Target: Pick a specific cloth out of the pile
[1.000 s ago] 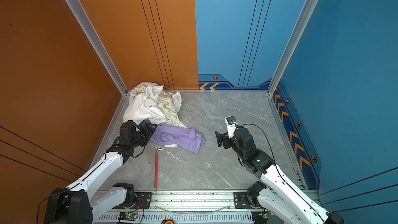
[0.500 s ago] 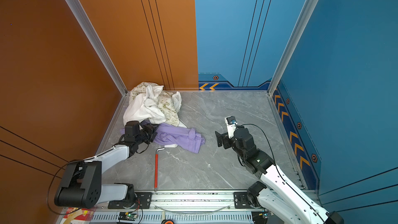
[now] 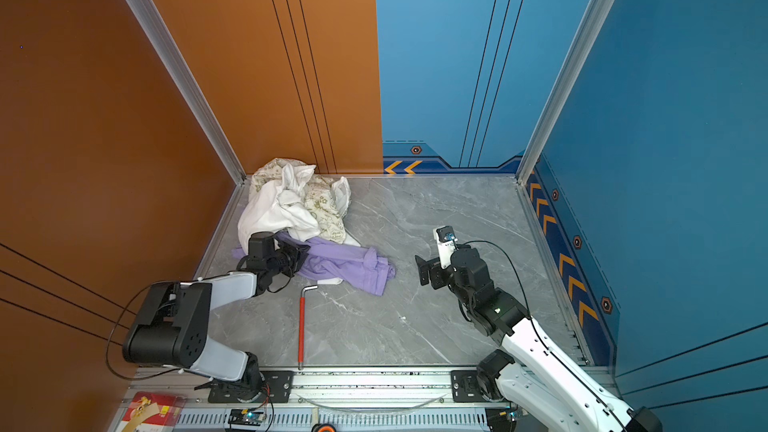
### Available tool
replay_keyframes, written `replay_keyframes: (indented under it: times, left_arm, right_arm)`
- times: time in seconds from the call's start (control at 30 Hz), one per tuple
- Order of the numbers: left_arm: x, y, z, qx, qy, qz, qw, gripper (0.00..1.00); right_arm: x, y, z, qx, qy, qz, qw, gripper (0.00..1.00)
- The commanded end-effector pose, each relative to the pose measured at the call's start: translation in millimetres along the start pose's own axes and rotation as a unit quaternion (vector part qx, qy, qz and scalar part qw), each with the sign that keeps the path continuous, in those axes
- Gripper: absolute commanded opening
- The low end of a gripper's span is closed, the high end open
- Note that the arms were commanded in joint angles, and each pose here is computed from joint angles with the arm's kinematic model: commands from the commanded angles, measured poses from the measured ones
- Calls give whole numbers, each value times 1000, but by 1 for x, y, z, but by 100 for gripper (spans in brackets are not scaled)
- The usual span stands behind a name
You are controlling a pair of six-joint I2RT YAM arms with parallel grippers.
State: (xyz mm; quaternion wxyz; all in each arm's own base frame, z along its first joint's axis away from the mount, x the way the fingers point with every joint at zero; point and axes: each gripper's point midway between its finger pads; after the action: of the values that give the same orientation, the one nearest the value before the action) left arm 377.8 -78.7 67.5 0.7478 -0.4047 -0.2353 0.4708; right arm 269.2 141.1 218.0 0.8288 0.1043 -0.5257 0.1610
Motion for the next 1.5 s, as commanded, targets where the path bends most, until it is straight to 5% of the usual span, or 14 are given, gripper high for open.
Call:
replay_keyframes:
  times: [0.0, 0.13, 0.5, 0.9, 1.47]
  left_arm:
    - [2, -18, 3, -25, 4, -11, 1000, 14]
    - [5, -30, 11, -43, -7, -24, 999, 0]
    - [4, -99, 54, -102, -41, -116, 987, 0]
    - [1, -184, 114, -129, -99, -244, 956, 0]
    - [7, -274, 191, -185, -180, -312, 915, 0]
  right_arm:
    - [-2, -1, 0, 0, -2, -8, 1000, 100]
    - [-3, -2, 1, -1, -3, -9, 1000, 100]
    - [-2, -1, 1, 3, -6, -14, 1000, 100]
    - [0, 0, 2, 6, -11, -22, 1000, 100]
    - [0, -2, 4, 4, -15, -23, 1000, 100]
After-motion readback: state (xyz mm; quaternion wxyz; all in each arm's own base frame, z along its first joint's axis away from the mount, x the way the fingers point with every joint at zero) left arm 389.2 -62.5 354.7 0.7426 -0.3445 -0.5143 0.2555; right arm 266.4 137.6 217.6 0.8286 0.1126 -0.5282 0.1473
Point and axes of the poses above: each gripper's point midway between its finger pads, its own z axis back along the fingers, its own y axis along the line the jaws close on, x = y × z, and after that the axes turned 1 degree about z, right-handed
